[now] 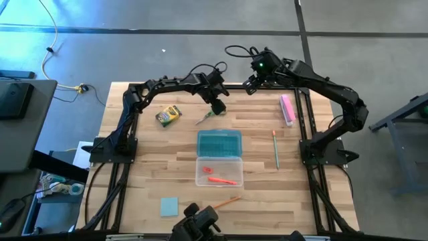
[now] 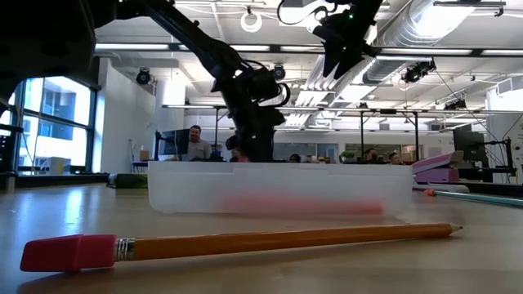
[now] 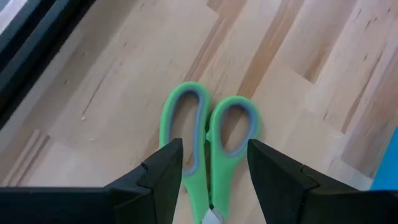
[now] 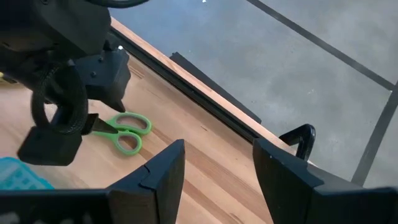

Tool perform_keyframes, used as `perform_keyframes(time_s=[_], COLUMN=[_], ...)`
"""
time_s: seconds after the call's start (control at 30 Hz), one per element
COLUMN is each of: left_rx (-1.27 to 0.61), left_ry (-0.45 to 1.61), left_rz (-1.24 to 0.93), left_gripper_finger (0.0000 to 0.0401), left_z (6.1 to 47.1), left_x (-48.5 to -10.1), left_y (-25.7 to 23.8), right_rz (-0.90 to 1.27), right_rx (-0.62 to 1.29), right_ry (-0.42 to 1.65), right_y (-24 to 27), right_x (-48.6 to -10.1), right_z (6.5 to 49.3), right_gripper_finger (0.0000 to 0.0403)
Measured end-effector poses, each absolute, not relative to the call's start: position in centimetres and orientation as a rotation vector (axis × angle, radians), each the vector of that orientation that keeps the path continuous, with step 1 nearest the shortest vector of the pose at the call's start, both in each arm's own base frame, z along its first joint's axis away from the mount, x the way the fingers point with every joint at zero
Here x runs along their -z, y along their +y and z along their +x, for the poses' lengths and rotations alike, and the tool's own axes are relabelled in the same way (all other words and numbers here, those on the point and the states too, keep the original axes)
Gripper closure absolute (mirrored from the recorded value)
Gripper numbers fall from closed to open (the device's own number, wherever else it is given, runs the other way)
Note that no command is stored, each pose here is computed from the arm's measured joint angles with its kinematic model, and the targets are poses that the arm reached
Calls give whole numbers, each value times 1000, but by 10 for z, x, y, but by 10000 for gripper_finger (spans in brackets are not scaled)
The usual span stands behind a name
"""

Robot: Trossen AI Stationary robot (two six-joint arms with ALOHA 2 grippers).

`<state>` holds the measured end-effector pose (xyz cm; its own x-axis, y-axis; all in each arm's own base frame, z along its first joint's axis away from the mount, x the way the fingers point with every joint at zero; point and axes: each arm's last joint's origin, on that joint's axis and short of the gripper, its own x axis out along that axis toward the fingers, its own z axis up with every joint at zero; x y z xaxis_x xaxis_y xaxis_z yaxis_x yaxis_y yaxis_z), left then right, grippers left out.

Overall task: Pack school essentials
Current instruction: Put the green scissors into the blue supply box

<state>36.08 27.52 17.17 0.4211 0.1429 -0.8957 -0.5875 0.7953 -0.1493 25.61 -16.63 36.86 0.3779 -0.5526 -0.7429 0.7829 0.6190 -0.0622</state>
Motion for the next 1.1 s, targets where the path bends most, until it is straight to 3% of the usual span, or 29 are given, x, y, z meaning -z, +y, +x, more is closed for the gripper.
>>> perform_keyframes(time_s=[0.23,0.6,0.93,1.1], left_rx=[-450,-463,-432,-461], left_ry=[1100,1087,1136,1181], left_rz=[-539,-533,-720,-700], left_gripper_finger=[233,233,233,233], left_z=[364,365,348,345], left_x=[-141,-144,-133,-132], left_y=[277,280,289,289], right_rz=[331,345,363,363], right_rx=[875,877,868,869], right_ry=[806,800,794,794], right_y=[-166,-166,-166,-166], right_x=[-369,-369,-369,-369], right_z=[256,256,257,257], right_gripper_finger=[222,222,222,222])
